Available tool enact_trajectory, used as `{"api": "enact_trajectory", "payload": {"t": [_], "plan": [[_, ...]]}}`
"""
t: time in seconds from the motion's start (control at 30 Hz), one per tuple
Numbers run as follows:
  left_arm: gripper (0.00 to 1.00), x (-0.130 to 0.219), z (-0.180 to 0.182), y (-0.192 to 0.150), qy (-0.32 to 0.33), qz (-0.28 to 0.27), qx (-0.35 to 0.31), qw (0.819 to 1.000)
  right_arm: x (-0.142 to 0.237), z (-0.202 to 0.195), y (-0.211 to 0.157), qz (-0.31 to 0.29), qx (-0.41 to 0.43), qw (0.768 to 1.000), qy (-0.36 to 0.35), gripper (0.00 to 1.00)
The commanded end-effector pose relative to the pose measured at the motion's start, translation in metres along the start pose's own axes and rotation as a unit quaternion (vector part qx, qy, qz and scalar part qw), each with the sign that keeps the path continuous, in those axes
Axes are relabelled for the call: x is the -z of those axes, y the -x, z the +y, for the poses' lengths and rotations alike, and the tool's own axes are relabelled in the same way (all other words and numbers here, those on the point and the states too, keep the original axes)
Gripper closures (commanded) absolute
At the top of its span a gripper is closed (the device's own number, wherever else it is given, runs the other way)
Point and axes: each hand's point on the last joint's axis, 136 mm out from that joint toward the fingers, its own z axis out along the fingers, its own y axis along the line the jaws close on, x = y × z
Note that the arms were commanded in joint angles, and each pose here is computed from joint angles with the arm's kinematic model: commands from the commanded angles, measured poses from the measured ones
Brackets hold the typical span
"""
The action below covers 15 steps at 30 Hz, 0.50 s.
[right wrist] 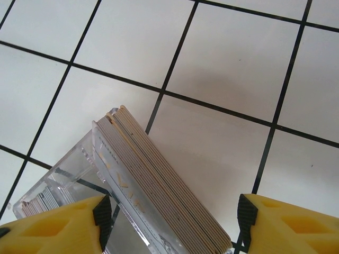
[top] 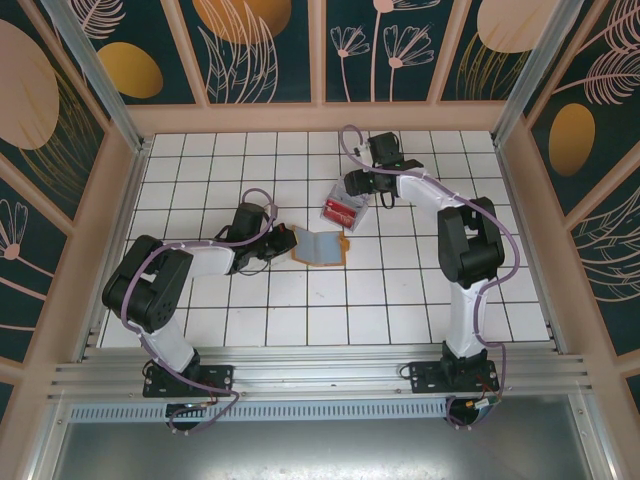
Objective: Put the credit cards into the card holder
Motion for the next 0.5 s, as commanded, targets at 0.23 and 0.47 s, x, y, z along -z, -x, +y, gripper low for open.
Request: {"api": "enact_trajectory", "payload": {"t": [0.23,0.47], "plan": [[0.99,-0.004,-0.006,0.002,-0.018,-0.001,0.003,1.000,-0.003,0.005,-0.004,0.009,0.078,0.997,-0.004,0.32],[0.99,-0.004,-0.005,0.000,-0.019,0.000,0.004,1.000,-0.014,0.013,-0.014,0.025,0.098,0.995,-0.002,0.32]]}}
